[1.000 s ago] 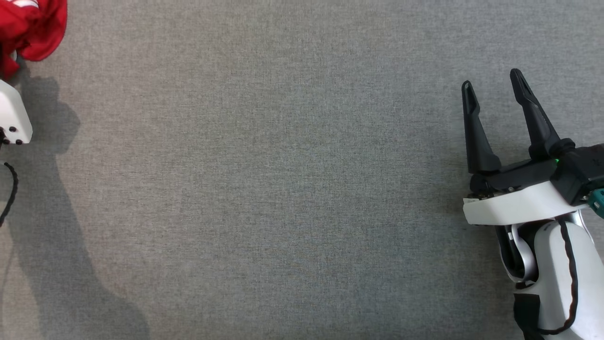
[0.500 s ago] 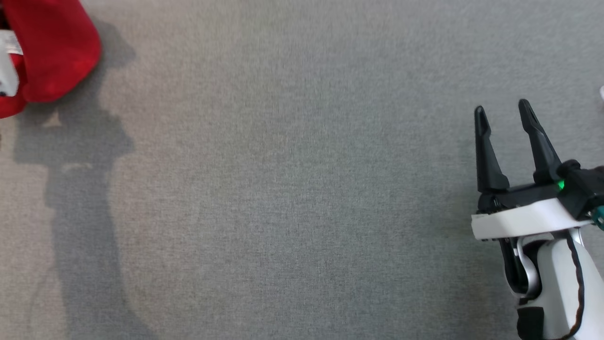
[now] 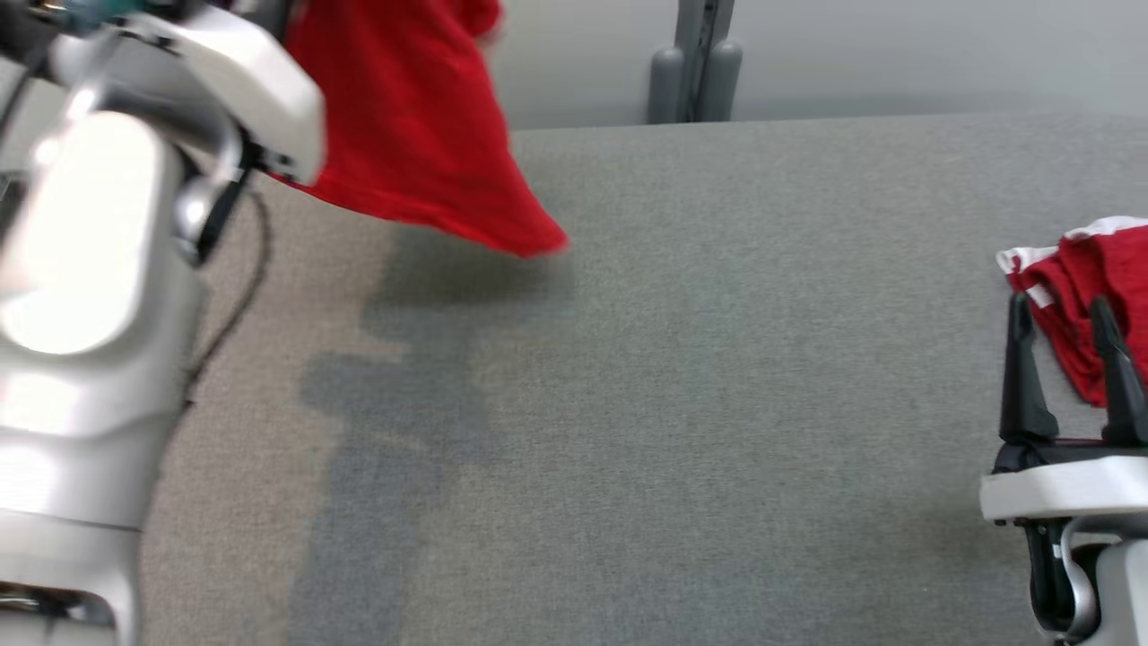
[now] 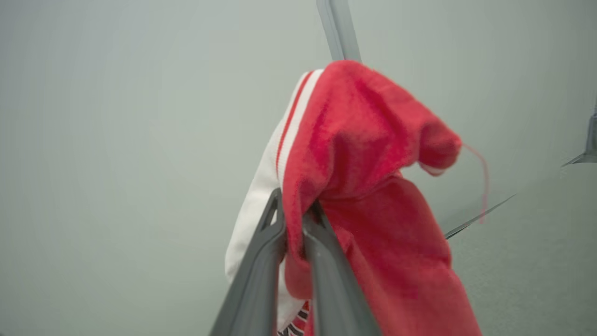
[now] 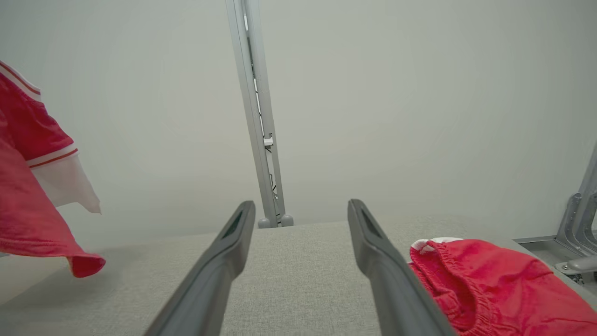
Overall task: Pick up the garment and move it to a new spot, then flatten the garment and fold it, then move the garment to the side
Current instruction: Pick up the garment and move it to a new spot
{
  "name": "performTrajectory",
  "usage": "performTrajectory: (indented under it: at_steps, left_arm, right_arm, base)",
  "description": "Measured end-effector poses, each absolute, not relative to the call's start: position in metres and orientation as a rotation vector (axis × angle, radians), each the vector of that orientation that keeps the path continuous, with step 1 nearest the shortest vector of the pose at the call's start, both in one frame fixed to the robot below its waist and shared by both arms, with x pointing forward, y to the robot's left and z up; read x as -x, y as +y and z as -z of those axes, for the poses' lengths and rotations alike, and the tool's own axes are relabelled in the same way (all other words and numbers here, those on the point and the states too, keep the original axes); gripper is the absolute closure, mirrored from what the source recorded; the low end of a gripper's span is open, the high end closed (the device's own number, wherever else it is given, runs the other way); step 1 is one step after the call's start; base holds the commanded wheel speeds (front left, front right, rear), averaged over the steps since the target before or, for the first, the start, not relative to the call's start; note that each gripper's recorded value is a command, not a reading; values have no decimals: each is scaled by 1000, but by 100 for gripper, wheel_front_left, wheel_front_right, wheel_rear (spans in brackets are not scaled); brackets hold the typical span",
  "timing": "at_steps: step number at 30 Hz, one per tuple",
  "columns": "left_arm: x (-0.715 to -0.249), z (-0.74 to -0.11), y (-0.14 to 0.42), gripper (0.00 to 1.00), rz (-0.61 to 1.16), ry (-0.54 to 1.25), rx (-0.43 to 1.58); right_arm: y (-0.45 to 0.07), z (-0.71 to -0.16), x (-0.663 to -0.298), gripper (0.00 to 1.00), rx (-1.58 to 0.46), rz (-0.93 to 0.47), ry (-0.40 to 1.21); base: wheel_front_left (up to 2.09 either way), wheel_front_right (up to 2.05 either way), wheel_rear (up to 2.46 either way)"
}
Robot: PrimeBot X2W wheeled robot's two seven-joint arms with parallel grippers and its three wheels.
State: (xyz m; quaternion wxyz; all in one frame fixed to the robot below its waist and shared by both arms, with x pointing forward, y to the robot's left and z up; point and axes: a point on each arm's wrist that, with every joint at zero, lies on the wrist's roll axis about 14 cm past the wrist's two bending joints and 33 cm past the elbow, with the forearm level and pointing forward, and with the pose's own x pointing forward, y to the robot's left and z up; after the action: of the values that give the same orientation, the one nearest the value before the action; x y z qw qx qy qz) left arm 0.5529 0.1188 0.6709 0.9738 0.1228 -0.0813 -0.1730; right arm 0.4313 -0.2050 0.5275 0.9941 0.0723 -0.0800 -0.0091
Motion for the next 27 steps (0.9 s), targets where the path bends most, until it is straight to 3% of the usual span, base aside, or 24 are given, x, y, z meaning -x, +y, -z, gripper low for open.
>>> performTrajectory:
  at_steps: [6, 12, 17, 26, 27]
  left_arm:
    - [-521, -667, 24, 100, 516, -183, -104]
    - [-498, -605, -32, 100, 624, -45, -7]
    - [-497, -541, -37, 100, 598, 98, 21]
    - [-498, -446, 7, 100, 422, 311, 39]
    - [-497, -441, 12, 72, 404, 323, 43]
  right_arm:
    - [-240, -530, -409, 0, -141, 117, -171]
    - [-250, -528, -403, 0, -144, 148, -166]
    - [-254, -523, -404, 0, -149, 158, -155]
    - [-258, -515, -407, 0, -144, 171, -134]
    - [-258, -516, -408, 0, -144, 168, -135]
  base:
    - [0, 0, 0]
    - [0, 0, 0]
    - [0, 0, 0]
    - [0, 0, 0]
    - [0, 0, 0]
